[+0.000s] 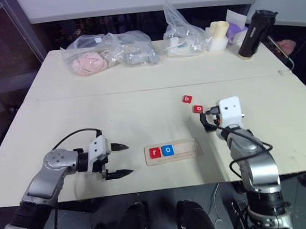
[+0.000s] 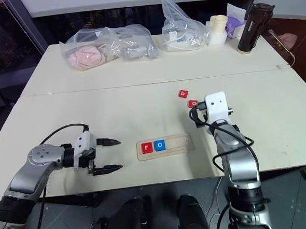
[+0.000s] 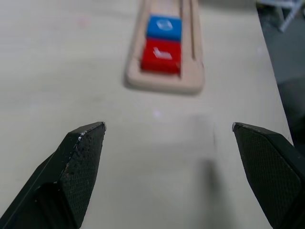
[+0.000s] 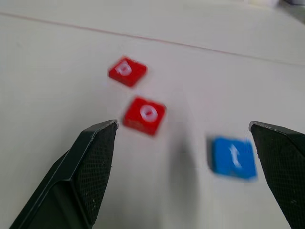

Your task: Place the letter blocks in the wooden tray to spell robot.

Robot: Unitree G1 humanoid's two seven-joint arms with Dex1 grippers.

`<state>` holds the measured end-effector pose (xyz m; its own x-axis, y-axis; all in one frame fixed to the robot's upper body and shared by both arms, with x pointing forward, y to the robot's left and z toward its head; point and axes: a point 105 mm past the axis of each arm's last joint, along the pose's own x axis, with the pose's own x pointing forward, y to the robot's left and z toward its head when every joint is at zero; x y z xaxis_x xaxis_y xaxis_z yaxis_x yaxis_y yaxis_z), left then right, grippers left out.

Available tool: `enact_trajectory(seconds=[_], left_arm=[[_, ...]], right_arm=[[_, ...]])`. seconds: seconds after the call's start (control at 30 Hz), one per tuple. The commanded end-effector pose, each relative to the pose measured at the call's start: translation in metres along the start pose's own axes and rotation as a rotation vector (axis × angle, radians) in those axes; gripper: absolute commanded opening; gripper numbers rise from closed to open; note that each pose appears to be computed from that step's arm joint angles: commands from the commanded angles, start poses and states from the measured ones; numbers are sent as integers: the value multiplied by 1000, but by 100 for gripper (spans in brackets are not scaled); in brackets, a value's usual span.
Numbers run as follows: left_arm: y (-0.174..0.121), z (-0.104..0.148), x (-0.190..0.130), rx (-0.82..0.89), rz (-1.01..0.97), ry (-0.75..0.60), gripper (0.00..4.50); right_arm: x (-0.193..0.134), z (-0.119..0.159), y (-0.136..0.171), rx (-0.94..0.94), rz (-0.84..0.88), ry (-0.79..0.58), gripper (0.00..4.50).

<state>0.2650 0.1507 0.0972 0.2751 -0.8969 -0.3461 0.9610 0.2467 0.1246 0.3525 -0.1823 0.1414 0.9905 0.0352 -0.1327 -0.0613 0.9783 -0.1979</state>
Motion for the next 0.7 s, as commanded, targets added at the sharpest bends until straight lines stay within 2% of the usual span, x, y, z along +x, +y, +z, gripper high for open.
enact_trajectory(seconds=[0.03, 0.2, 0.4, 0.7], left_arm=[[5, 26, 1, 28, 37, -68, 447], [4, 36, 7, 23, 58, -106, 447], [2, 36, 9, 23, 83, -104, 447], [-2, 33, 9, 18, 112, -99, 447]], right_arm=[[21, 22, 17, 50, 62, -17, 450], [55, 30, 32, 159, 71, 49, 450], [89, 30, 49, 186, 45, 107, 450], [108, 20, 51, 184, -68, 224, 450]])
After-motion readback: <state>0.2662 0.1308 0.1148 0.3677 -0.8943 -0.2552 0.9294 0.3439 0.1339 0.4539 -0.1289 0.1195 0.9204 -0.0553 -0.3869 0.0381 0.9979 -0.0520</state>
